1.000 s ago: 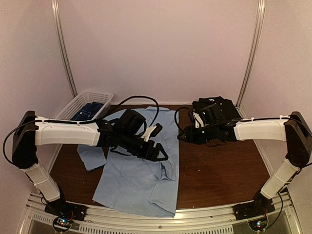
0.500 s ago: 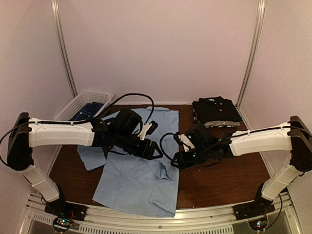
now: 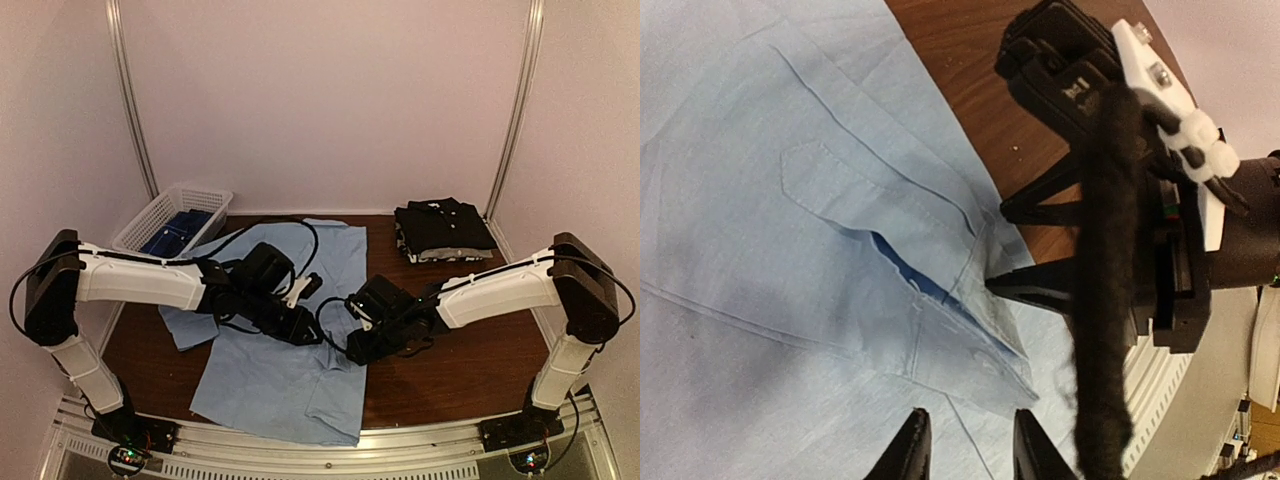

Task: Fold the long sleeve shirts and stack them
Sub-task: Smooth out the 1/3-folded shirt at the center of the board.

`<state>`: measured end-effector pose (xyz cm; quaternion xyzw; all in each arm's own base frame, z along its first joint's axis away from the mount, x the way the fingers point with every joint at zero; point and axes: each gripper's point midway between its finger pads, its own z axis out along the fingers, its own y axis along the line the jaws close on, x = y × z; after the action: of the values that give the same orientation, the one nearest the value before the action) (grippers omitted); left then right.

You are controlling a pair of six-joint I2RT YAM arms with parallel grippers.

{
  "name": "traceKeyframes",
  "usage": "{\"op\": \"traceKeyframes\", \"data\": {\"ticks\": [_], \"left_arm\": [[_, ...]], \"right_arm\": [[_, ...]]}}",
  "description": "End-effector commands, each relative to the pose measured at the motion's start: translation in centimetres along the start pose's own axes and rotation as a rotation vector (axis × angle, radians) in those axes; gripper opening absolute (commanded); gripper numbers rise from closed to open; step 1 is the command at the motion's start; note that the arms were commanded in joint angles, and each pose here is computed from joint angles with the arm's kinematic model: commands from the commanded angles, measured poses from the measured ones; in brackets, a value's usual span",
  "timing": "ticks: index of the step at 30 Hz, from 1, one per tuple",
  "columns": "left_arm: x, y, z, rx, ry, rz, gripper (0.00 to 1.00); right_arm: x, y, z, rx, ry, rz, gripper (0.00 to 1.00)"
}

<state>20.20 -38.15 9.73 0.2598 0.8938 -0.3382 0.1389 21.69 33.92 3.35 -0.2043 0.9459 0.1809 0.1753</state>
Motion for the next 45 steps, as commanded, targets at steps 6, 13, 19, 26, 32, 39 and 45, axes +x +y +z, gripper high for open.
{"op": "traceKeyframes", "data": {"ticks": [6, 13, 19, 26, 32, 39, 45], "left_arm": [[0.6, -0.4, 2.1, 0.083, 0.022, 0.009, 0.3], [1.7, -0.4, 3.6, 0.1, 0.073, 0.009, 0.31], [1.8, -0.5, 5.1, 0.102, 0.104, 0.011, 0.34], [3.1, 1.2, 7.0, -0.029, 0.182, 0.021, 0.37], [3.6, 2.1, 6.7, -0.076, 0.186, 0.0, 0.41], [3.4, 2.3, 4.4, -0.124, 0.147, -0.005, 0.44], [2.6, 3.5, 1.5, -0.185, 0.08, -0.056, 0.44]], "right_arm": [[-0.2, 0.8, 0.1, 0.049, 0.006, 0.005, 0.48], [-0.6, -1.2, -2.8, 0.119, -0.072, 0.063, 0.49], [-1.6, -1.8, -5.3, 0.118, -0.143, 0.103, 0.51], [-2.4, -0.4, -4.3, 0.071, -0.136, 0.102, 0.51], [-3.7, 1.2, -3.3, -0.025, -0.143, 0.124, 0.54], [-3.9, 2.2, -3.7, -0.054, -0.149, 0.105, 0.55], [-3.1, 3.0, -4.8, -0.013, -0.152, 0.052, 0.6]]}}
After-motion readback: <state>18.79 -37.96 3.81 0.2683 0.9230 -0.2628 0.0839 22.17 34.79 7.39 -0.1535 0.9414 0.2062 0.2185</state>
